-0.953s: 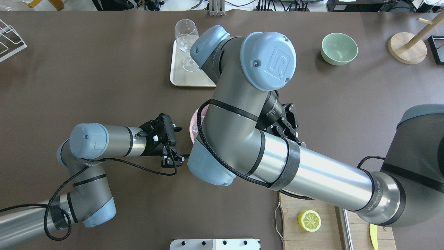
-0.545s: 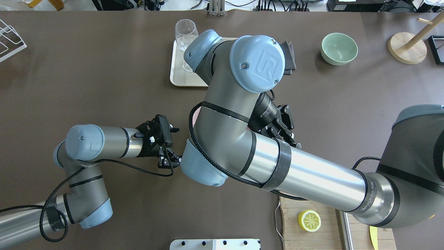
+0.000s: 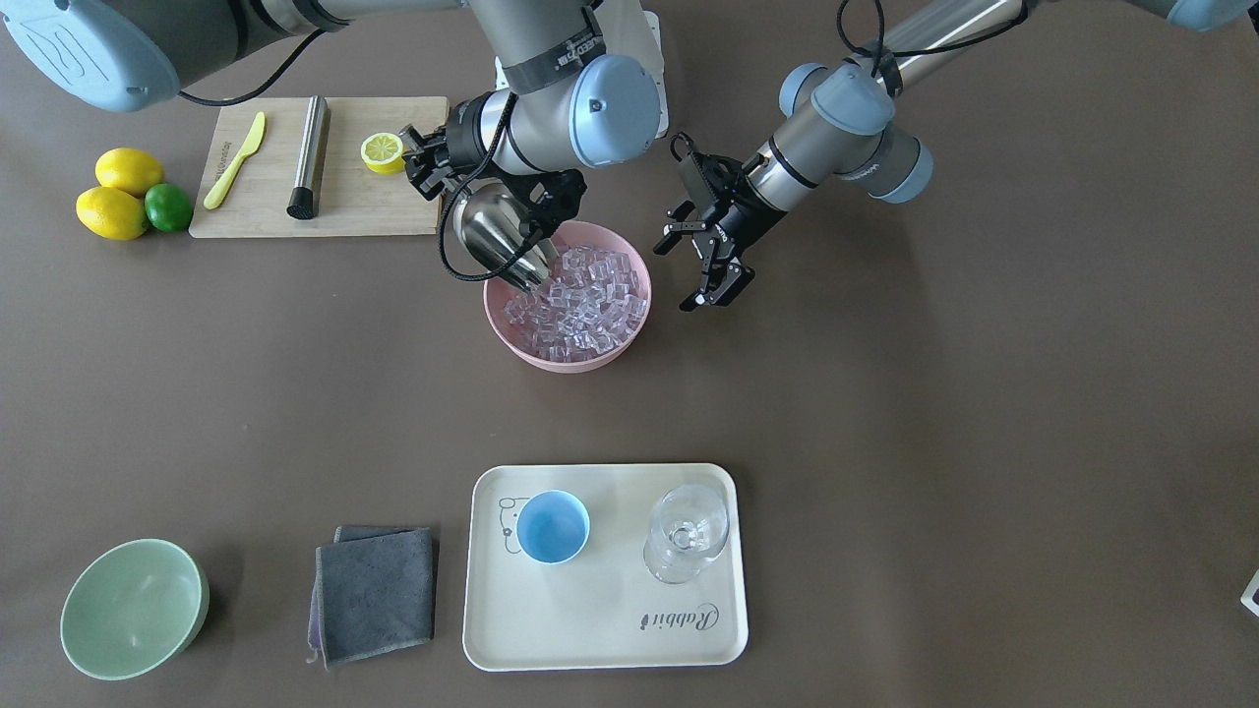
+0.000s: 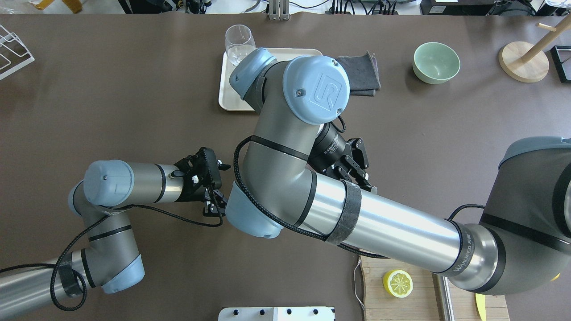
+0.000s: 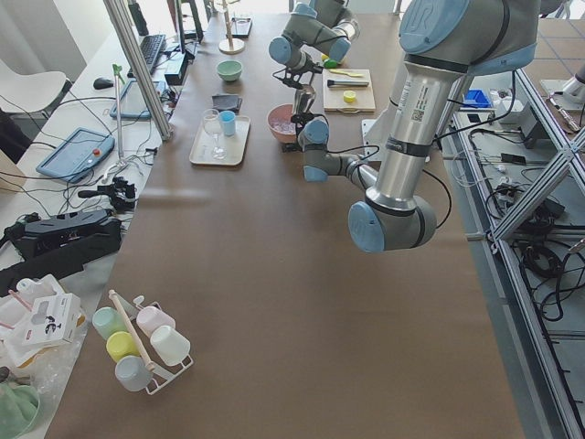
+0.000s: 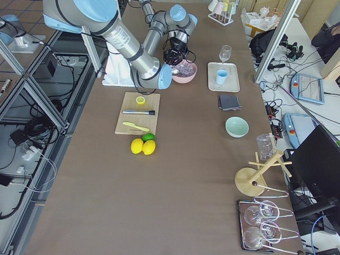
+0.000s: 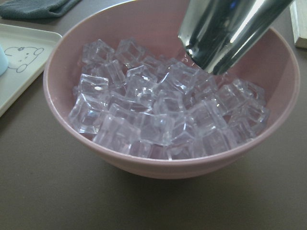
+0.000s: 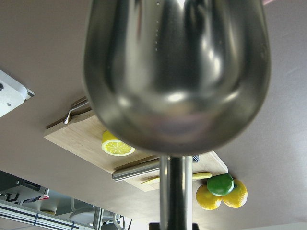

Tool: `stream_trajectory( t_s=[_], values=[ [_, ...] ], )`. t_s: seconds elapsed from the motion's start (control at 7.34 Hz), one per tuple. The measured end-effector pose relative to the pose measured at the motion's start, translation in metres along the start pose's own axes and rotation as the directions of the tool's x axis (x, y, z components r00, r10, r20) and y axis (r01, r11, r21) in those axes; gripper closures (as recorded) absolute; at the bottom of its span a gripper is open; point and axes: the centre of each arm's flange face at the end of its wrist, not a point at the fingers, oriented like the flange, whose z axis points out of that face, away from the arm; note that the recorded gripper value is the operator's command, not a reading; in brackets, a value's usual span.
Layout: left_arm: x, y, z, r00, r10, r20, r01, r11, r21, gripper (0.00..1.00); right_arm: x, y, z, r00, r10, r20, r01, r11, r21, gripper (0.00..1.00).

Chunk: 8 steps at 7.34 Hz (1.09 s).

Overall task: Put ice in cup with scoop
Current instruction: 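Push the scoop into the ice with the right gripper while the left steadies the bowl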

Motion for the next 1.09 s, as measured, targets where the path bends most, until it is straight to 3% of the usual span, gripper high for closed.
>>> stream_trajectory(
  t_s=[0.68,1.09],
  values=[
    [0.002,-0.003,0.004,1.000,0.001,-0.002,-0.001,1.000,0.000,0.02,-0.004,-0.029,0.002,1.000,0.020,-0.006,-0.020,0.999,0.029,1.00],
    [0.002,-0.002,0.004,1.000,-0.001,-0.004,0.001,1.000,-0.002,0.02,-0.007,-0.042,0.008,1.000,0.014,-0.018,-0.013,0.997,0.074,1.00]
  ],
)
